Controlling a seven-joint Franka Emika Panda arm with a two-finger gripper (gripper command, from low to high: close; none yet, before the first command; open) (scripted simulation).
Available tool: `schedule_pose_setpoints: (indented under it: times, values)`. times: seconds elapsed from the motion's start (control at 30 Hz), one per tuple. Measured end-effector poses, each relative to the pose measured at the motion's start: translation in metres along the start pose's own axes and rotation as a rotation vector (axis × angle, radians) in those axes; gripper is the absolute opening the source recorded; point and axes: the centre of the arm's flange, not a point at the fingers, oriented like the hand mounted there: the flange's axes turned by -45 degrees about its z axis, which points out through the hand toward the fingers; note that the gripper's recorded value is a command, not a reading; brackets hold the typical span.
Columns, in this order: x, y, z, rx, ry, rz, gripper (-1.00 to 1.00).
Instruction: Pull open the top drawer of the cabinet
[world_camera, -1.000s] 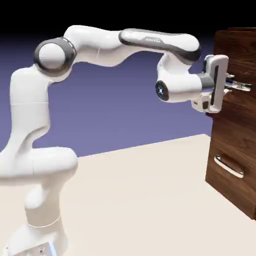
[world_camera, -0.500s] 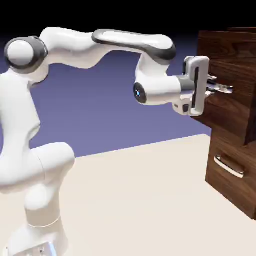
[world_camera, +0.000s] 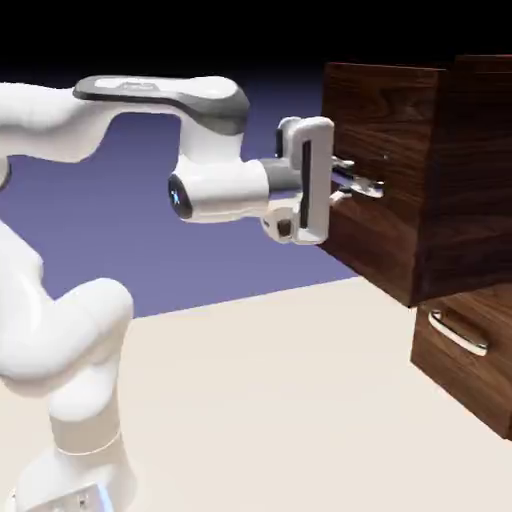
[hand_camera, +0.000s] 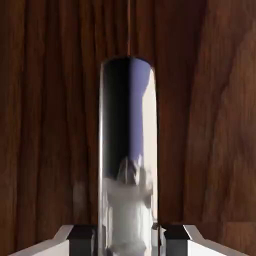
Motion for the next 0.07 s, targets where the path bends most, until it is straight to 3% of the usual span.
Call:
schedule_pose_setpoints:
  times: [0.07]
  values:
    - [0.0001, -0.0014, -0.0045, 0.01, -0.002, 0.002, -1.0]
